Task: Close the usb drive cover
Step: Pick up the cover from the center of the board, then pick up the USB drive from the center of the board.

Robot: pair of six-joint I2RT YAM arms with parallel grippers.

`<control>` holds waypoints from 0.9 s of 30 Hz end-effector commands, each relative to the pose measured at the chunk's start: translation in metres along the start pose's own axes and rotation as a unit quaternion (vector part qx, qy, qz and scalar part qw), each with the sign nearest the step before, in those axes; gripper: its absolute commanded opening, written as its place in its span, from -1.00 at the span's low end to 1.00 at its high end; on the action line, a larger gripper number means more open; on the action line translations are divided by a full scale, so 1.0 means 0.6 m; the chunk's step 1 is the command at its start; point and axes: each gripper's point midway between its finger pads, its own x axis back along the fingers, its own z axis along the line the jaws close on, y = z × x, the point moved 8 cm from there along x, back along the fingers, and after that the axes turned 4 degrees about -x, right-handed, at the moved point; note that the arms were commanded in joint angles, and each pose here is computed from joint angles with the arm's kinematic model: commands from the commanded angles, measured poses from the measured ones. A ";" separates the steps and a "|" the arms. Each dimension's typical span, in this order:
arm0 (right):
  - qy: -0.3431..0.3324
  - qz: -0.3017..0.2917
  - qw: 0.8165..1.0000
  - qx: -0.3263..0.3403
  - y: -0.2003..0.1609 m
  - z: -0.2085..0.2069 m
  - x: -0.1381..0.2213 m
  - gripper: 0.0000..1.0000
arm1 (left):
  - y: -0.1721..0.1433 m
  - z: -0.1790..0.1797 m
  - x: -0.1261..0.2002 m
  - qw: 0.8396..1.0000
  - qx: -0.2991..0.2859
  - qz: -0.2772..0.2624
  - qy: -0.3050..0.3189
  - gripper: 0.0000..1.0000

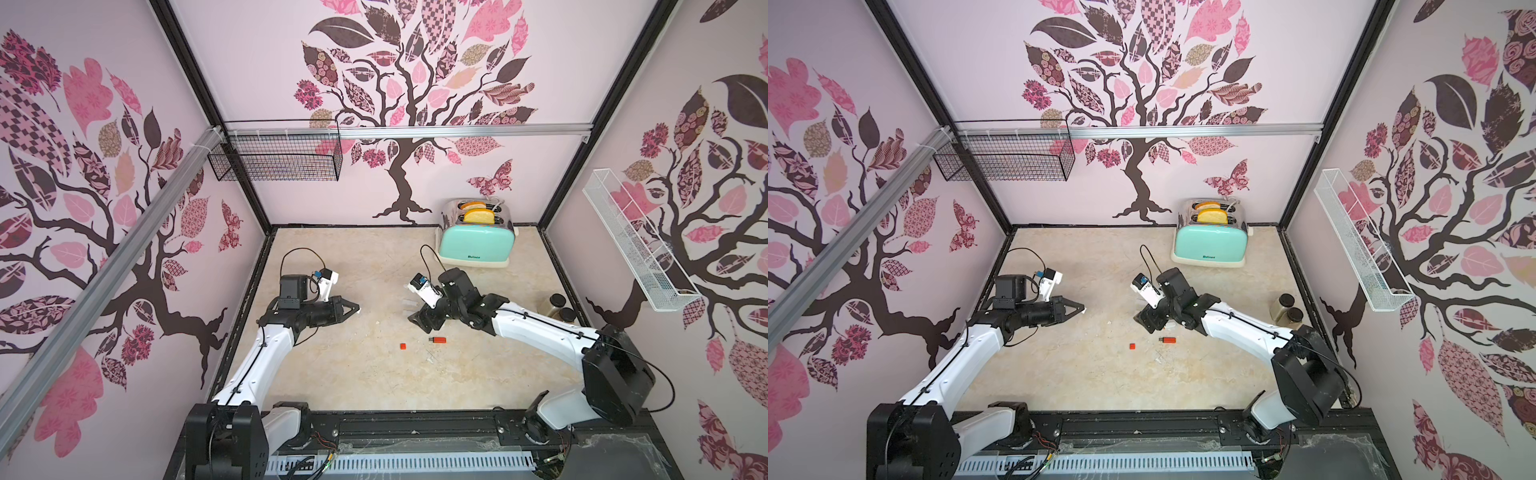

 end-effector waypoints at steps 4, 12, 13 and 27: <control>-0.049 0.098 0.993 -0.040 -0.027 -0.042 -0.014 0.66 | 0.015 0.003 0.017 1.000 -0.014 -0.022 0.013 -1.00; -0.075 0.213 0.973 -0.041 -0.050 -0.068 -0.046 0.50 | 0.014 0.004 0.024 0.999 -0.023 -0.024 0.026 -1.00; -0.076 0.215 0.973 -0.041 -0.053 -0.069 -0.049 0.49 | 0.013 0.004 0.024 0.999 -0.024 -0.025 0.028 -1.00; -0.081 0.248 0.965 0.002 -0.079 -0.081 -0.077 0.38 | 0.010 0.007 0.027 0.999 -0.031 -0.028 0.029 -1.00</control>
